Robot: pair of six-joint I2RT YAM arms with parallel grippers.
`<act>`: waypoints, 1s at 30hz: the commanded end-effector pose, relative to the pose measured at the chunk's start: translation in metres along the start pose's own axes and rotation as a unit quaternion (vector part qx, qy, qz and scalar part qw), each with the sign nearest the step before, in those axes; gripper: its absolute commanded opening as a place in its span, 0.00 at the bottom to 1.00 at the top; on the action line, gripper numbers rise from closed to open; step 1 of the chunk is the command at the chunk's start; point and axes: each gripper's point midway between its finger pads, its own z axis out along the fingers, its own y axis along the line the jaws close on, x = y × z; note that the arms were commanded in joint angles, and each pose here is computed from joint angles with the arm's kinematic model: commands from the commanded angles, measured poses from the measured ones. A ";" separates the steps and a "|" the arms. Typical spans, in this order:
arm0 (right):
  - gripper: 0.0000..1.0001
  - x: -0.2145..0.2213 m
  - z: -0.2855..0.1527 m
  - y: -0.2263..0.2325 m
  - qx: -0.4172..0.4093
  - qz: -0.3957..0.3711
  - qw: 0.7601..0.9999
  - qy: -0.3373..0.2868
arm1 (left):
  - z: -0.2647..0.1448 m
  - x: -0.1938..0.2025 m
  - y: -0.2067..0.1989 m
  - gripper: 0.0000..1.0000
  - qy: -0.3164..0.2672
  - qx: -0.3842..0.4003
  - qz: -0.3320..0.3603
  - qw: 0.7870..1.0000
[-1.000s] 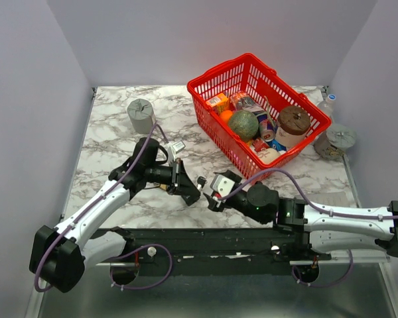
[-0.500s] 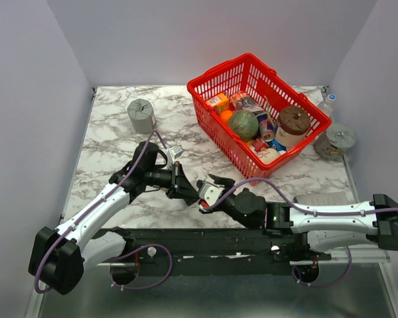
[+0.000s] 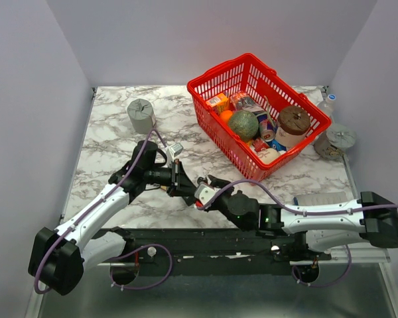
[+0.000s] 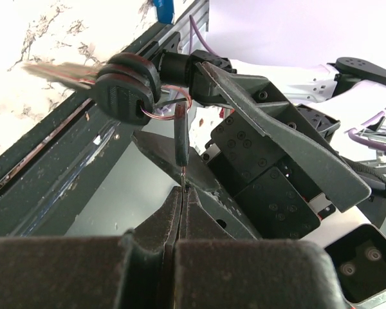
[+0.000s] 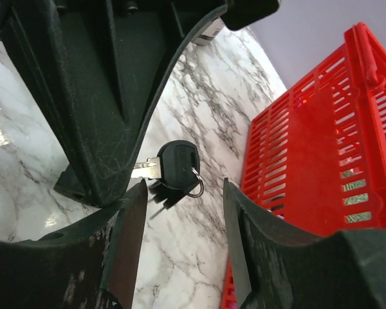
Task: Unlock with the key
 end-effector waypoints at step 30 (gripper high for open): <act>0.01 -0.015 0.019 -0.005 0.081 -0.036 0.993 -0.078 | -0.002 0.003 -0.025 0.00 0.010 0.073 0.004 0.997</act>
